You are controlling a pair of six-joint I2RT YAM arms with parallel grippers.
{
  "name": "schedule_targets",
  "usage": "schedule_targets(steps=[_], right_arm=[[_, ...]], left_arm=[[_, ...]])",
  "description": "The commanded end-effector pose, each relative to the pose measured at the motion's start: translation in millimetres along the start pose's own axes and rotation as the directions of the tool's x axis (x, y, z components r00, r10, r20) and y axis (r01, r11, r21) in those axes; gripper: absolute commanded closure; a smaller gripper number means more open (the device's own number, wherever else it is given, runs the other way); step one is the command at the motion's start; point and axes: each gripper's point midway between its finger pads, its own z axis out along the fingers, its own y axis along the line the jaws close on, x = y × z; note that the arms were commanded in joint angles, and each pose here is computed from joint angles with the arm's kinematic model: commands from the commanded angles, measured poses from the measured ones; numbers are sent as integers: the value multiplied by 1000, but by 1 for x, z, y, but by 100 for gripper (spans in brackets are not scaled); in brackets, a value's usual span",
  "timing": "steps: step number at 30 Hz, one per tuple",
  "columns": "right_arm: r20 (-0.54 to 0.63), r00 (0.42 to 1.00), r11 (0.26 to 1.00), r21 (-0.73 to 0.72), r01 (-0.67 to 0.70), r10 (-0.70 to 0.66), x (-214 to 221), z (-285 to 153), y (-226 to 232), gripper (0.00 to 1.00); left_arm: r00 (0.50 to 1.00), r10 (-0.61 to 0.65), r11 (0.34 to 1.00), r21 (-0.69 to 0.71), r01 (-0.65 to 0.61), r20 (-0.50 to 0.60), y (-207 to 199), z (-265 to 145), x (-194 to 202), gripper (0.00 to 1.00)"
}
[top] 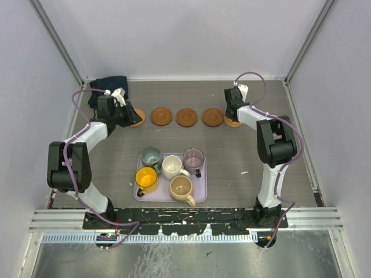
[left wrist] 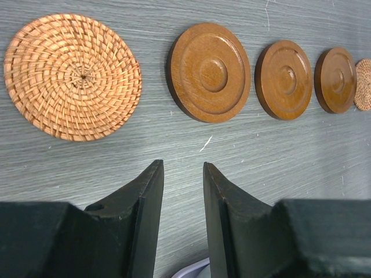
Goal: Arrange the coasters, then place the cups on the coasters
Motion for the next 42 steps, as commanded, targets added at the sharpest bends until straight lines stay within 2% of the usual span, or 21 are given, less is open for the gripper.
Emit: schedule_targets(steps=[1,12,21,42], right_arm=[[25,999,999,1,-48,48,-11,3,-4,85],[-49,998,998,48,-46,48,9,27,-21,86],[-61,993,991,93,-95,101,1,39,-33,87],[-77,986,983,125,-136,146,13,21,-49,87]], left_arm=[[997,34,999,24,-35,63,-10,-11,-19,65],[998,25,999,19,-26,54,-7,-8,-16,65],[999,25,1000,12,-25,41,-4,-6,-13,65],[999,17,1000,2,-17,39,-2,-4,-12,65]])
